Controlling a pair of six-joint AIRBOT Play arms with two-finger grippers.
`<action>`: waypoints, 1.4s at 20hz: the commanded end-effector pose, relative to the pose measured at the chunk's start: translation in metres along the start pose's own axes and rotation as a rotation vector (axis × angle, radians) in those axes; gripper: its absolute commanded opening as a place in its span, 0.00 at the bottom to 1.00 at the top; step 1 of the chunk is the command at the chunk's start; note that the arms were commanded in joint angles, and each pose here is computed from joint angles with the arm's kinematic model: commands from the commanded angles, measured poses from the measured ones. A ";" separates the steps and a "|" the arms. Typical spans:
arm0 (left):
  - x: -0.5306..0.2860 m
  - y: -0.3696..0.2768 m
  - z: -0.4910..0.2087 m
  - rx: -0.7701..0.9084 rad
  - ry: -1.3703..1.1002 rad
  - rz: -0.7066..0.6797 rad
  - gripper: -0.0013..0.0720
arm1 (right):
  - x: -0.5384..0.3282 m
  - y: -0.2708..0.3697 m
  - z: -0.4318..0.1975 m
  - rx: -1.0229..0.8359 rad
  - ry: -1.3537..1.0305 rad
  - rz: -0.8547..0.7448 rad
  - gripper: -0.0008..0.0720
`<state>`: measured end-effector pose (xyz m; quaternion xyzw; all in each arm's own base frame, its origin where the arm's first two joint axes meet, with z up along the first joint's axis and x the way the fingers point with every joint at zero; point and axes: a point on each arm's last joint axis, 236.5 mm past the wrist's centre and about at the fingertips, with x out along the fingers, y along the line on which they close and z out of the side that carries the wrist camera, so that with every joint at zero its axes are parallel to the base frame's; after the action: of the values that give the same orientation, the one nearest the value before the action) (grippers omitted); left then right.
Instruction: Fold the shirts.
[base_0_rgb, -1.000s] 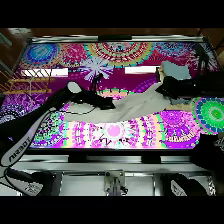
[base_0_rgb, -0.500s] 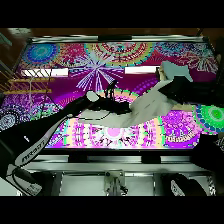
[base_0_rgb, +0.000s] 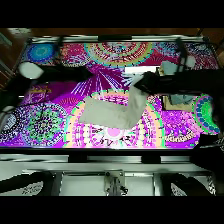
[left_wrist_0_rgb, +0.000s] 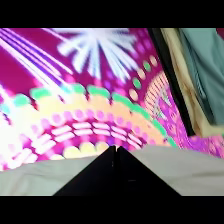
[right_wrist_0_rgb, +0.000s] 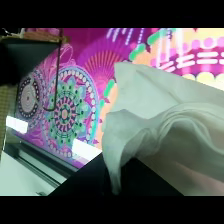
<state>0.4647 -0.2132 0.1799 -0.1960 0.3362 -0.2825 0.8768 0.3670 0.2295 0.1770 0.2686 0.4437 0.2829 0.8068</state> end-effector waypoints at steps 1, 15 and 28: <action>-0.110 0.060 0.062 -0.022 -0.206 0.183 0.06 | 0.090 0.027 -0.022 -0.014 0.030 0.067 0.12; -0.171 0.082 0.048 -0.061 -0.189 0.261 0.06 | 0.265 0.046 -0.096 0.145 0.160 0.118 0.72; -0.170 0.080 0.047 -0.041 -0.184 0.260 0.06 | 0.053 -0.217 -0.073 0.163 0.564 -0.493 0.88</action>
<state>0.4225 -0.0367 0.2516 -0.1955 0.2828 -0.1390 0.9287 0.3982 0.1831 -0.0208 0.1105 0.6694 0.1517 0.7188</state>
